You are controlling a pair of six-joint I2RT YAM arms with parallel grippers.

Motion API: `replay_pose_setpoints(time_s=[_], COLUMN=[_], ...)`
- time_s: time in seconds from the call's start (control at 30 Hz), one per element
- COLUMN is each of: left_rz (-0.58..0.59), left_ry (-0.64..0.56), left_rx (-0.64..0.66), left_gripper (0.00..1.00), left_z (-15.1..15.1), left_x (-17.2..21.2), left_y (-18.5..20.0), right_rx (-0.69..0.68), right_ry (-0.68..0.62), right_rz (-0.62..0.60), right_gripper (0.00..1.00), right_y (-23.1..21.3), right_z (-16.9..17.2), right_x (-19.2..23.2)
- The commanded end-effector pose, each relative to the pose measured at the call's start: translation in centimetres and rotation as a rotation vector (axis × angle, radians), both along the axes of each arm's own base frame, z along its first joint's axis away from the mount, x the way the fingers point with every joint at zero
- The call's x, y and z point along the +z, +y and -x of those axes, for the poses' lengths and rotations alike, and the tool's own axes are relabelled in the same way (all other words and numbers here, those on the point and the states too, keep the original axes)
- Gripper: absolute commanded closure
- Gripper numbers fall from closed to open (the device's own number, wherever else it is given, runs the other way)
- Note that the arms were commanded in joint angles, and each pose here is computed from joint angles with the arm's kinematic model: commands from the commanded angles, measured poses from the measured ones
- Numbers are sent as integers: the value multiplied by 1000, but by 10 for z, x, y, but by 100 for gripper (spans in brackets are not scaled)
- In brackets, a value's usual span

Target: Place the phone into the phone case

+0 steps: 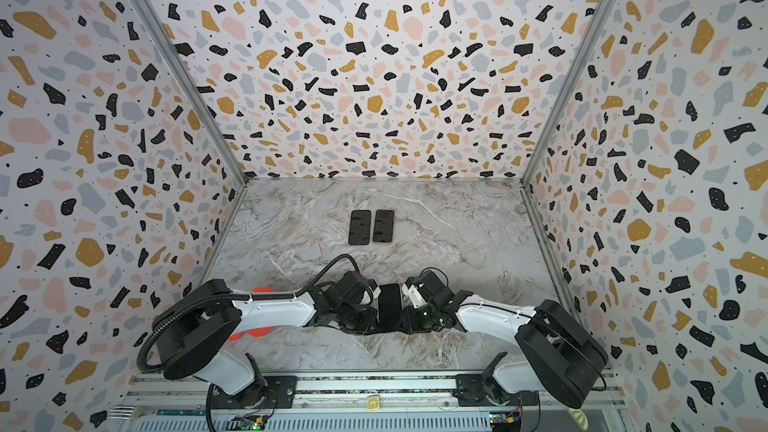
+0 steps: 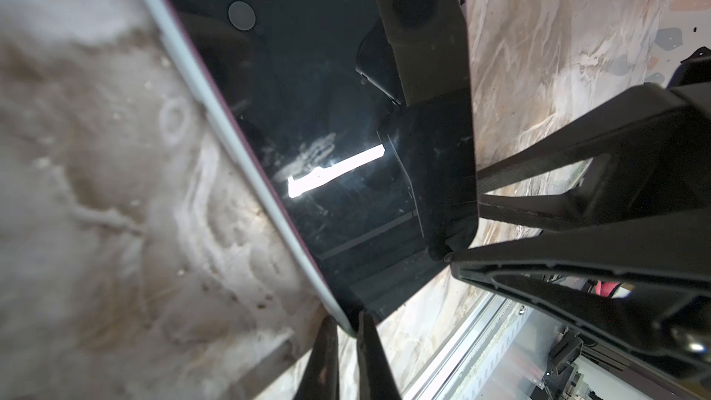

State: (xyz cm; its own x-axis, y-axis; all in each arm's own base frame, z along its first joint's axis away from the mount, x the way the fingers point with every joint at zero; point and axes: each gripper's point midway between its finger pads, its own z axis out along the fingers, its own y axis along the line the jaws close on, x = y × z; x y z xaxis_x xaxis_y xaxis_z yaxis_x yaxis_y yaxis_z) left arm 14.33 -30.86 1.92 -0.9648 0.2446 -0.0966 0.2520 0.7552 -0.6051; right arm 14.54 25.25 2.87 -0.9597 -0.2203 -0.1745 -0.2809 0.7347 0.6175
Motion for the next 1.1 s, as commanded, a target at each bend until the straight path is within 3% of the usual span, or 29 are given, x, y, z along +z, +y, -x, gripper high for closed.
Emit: replay_pose_setpoints(time_s=[0.0, 0.2, 0.37, 0.63, 1.07], left_rz=[-133, -135, -107, 43, 213], left_ry=[38, 9, -39, -95, -84], left_rx=[-18, -11, -2, 5, 122], left_gripper=[95, 94, 87, 75, 70], left_z=[18, 15, 8, 3, -9], left_x=[-40, -32, -16, 19, 33], left_y=[24, 27, 25, 8, 4], right_rx=[50, 15, -49, -104, -154], right_ry=[14, -24, -53, -55, -46], right_rz=[-12, 63, 143, 126, 118], right_gripper=[66, 66, 66, 69, 74], right_y=[12, 2, -12, -12, -10], right_z=[9, -1, -9, -7, -2], right_x=[-3, 1, 8, 20, 23])
